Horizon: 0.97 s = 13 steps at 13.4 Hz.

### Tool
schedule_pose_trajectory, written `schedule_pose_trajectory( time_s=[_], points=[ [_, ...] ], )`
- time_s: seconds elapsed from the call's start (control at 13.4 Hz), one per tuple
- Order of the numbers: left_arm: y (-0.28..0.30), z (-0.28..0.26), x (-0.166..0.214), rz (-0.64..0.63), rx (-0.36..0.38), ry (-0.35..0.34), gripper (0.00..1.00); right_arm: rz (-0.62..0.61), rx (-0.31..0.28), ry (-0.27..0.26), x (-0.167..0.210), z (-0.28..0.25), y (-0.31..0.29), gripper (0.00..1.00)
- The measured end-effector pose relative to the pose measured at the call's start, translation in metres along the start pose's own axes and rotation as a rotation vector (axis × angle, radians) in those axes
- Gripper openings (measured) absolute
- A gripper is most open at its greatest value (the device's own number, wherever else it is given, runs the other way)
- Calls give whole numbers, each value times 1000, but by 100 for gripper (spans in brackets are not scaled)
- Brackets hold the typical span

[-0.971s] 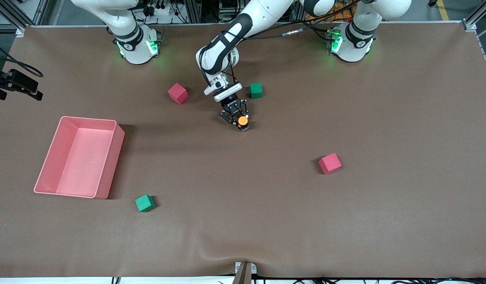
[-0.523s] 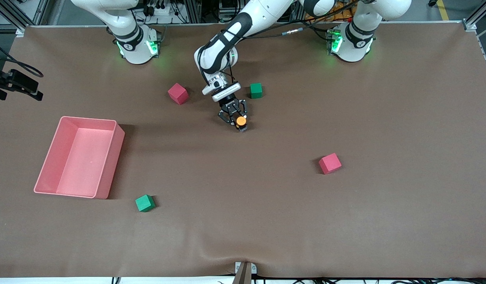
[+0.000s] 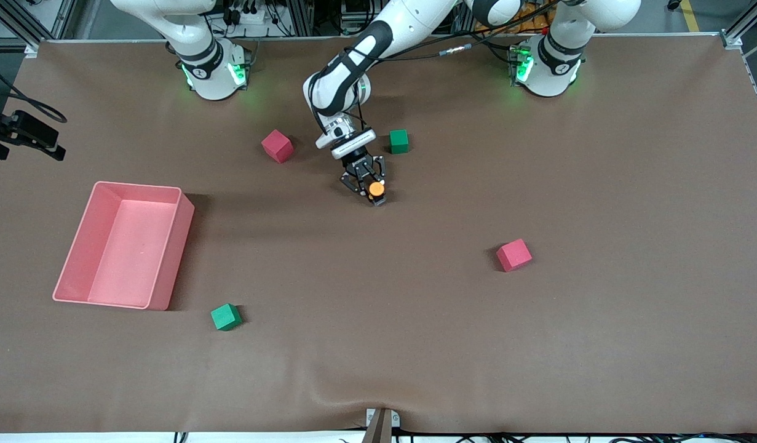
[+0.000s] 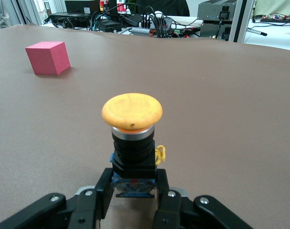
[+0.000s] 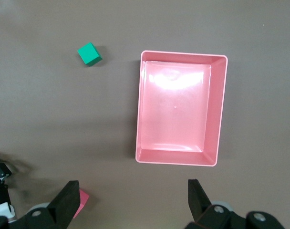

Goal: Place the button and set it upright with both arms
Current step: 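Lower the upright button onto the table with the left gripper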

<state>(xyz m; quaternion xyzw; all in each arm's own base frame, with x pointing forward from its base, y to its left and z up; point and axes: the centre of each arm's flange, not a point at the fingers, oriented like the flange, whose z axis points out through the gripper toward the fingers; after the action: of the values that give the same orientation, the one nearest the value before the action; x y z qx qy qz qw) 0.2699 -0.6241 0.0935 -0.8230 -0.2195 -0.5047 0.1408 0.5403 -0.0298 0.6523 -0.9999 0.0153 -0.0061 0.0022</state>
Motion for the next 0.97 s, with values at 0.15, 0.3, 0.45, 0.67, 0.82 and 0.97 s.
schedule_pose_trajectory(
  time_s=[0.15,0.3,0.45,0.67,0.82,0.97],
  points=[
    [0,0,0,0,0,0,41,28,0,-1,0,1,1,100],
    [0,0,0,0,-1,-1,41,85,0,-3,0,2,3,100],
    [-1,1,-2,3,0,0,41,114,0,-4,0,2,4,100],
    [0,2,-5,5,-2,-3,41,136,-2,-6,0,2,16,100],
    [0,1,-5,3,-3,-3,41,136,-3,-13,-2,3,25,100],
    [1,0,-6,0,-8,-8,41,128,-2,-16,-2,3,29,100]
  ],
)
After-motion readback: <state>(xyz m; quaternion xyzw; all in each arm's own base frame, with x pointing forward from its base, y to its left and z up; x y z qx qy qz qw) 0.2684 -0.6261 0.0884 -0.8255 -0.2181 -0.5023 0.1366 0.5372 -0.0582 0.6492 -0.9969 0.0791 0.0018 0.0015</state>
